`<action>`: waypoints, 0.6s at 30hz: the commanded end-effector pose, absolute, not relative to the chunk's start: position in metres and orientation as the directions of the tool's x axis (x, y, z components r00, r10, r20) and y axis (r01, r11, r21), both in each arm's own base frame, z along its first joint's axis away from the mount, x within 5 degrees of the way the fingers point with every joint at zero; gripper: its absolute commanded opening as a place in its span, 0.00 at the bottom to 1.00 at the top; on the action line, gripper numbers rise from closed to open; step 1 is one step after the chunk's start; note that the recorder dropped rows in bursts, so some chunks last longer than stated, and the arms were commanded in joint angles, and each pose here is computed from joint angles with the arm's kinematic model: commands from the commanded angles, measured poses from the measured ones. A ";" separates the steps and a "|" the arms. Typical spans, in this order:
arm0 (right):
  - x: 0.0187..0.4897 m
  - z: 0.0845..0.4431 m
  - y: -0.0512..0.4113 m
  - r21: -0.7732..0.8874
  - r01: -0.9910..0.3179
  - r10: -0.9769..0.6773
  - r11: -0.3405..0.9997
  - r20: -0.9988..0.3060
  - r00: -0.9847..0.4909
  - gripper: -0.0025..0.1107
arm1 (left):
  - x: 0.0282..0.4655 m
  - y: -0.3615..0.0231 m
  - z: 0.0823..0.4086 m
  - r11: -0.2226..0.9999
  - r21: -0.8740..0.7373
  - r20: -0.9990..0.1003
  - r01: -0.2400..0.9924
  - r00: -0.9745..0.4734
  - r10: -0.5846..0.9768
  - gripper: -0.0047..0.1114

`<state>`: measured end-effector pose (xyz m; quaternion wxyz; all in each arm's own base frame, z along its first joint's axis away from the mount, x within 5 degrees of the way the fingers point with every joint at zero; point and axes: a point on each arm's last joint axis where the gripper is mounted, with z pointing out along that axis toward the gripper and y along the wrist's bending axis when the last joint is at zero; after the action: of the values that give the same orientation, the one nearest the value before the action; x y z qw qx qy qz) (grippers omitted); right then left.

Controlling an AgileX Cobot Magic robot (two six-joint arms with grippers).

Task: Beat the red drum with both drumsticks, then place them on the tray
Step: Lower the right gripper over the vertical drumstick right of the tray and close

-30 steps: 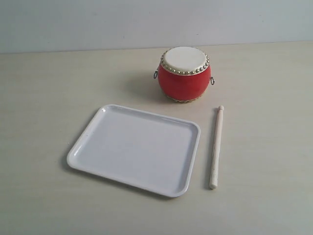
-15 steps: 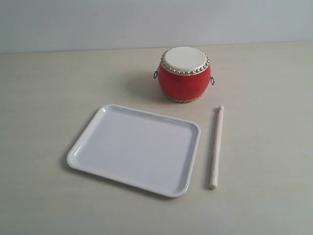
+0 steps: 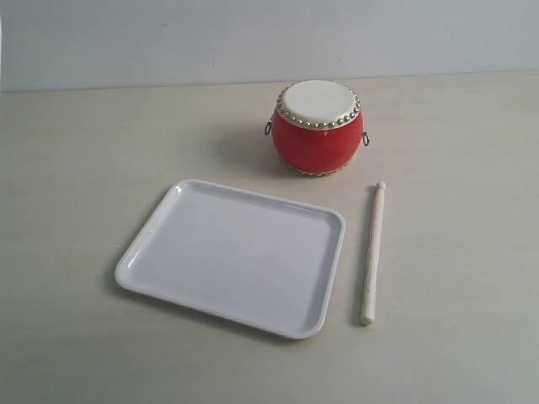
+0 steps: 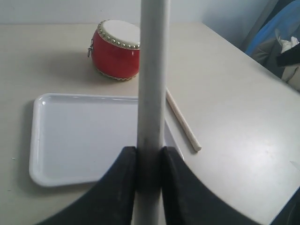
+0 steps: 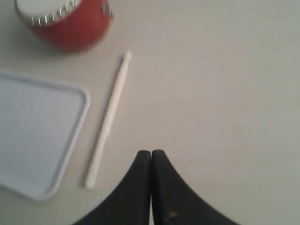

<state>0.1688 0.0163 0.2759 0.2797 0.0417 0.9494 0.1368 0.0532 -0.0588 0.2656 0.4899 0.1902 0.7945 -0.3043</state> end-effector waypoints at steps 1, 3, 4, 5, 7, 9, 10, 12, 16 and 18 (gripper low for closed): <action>0.186 0.248 0.023 0.328 -0.087 0.009 0.941 -0.283 -0.959 0.02 | 0.053 -0.059 0.266 0.741 -0.296 -0.898 0.602 -0.439 -0.002 0.04; 0.189 0.237 0.024 0.344 -0.070 0.000 0.936 -0.198 -0.980 0.02 | 0.053 -0.059 0.266 0.742 -0.296 -0.899 0.602 -0.438 -0.003 0.04; 0.192 0.232 0.024 0.351 -0.057 0.002 0.935 -0.165 -0.986 0.02 | 0.053 -0.059 0.266 0.742 -0.296 -0.899 0.602 -0.438 -0.003 0.04; 0.195 0.228 0.024 0.358 -0.044 0.010 0.933 -0.148 -0.989 0.02 | 0.053 -0.059 0.266 0.742 -0.296 -0.899 0.602 -0.438 -0.003 0.04; 0.203 0.221 0.027 0.391 -0.031 0.030 0.920 -0.149 -0.988 0.02 | 0.053 -0.059 0.266 0.742 -0.296 -0.899 0.602 -0.438 -0.003 0.04; 0.210 0.220 0.036 0.439 -0.030 0.055 0.898 -0.179 -0.982 0.02 | 0.053 -0.059 0.266 0.742 -0.296 -0.899 0.602 -0.438 -0.003 0.04; 0.213 0.220 0.043 0.454 -0.039 0.061 0.890 -0.201 -0.978 0.02 | 0.053 -0.059 0.266 0.742 -0.296 -0.899 0.602 -0.438 -0.003 0.04; 0.219 0.221 0.061 0.459 -0.075 0.056 0.885 -0.265 -0.963 0.02 | 0.053 -0.059 0.266 0.742 -0.296 -0.899 0.602 -0.438 -0.003 0.04; 0.226 0.222 0.093 0.391 -0.113 -0.003 0.913 -0.271 -0.963 0.02 | 0.051 -0.060 0.266 0.727 -0.295 -0.899 0.620 -0.439 0.009 0.04; 0.230 0.220 0.107 0.296 -0.110 -0.035 0.949 -0.249 -0.968 0.02 | 0.051 -0.060 0.266 0.721 -0.295 -0.899 0.627 -0.438 0.013 0.04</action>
<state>0.2232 0.0913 0.2204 0.1208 -0.0365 0.9710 0.2032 0.0518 -0.0601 0.2656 0.4862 0.1998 0.7921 -0.3102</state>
